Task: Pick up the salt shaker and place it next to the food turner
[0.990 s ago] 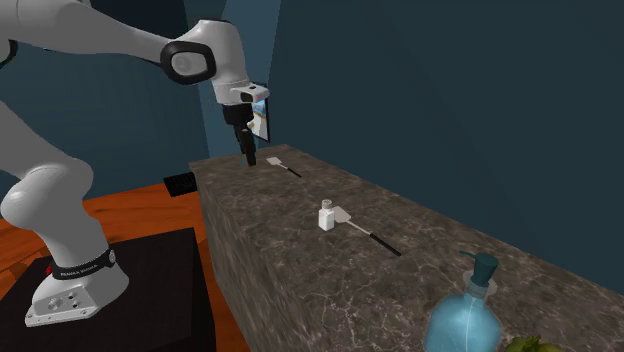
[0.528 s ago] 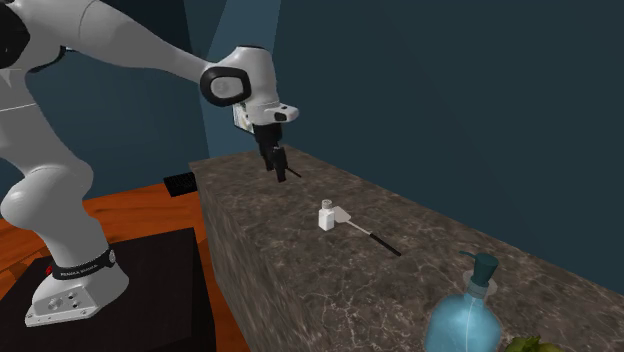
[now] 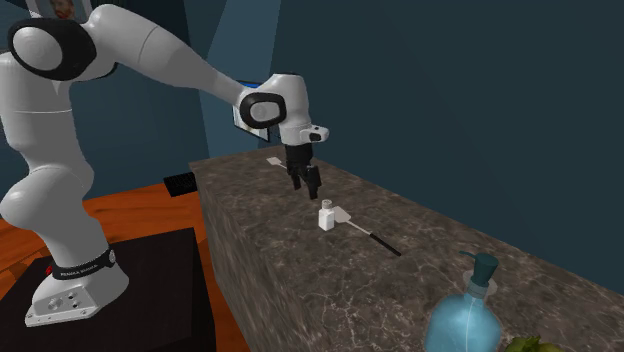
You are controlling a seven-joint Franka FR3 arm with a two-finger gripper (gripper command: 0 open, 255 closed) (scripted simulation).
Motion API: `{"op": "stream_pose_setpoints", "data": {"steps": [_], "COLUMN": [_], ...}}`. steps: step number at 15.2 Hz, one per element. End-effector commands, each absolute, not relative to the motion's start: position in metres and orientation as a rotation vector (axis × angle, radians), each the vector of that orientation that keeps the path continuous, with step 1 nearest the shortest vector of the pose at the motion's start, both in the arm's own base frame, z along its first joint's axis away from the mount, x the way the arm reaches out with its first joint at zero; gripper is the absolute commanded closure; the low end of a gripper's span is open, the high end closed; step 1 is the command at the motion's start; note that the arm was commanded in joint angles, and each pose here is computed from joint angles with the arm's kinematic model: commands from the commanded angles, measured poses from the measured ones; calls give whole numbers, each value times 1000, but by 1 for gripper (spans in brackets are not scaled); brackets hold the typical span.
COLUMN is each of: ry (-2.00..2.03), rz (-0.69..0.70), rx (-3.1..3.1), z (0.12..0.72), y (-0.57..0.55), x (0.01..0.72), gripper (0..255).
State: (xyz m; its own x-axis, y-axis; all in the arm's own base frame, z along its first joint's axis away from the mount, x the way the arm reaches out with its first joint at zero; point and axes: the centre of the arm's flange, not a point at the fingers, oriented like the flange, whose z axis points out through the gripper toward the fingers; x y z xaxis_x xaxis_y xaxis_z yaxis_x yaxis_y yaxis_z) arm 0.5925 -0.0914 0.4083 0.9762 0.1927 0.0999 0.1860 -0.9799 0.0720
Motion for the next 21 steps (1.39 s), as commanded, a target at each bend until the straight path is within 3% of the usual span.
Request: {"op": "stream_pose_setpoints", "data": {"steps": [1, 11, 19, 20, 21], "ry": [326, 357, 357, 357, 357], "rz": [159, 154, 154, 154, 154], "rx": [3040, 3019, 3019, 3019, 3019], "z": [392, 338, 338, 338, 338], "y": [-98, -107, -107, -107, -107], "x": [617, 643, 643, 643, 643], "gripper": [0, 0, 0, 255, 255]}}
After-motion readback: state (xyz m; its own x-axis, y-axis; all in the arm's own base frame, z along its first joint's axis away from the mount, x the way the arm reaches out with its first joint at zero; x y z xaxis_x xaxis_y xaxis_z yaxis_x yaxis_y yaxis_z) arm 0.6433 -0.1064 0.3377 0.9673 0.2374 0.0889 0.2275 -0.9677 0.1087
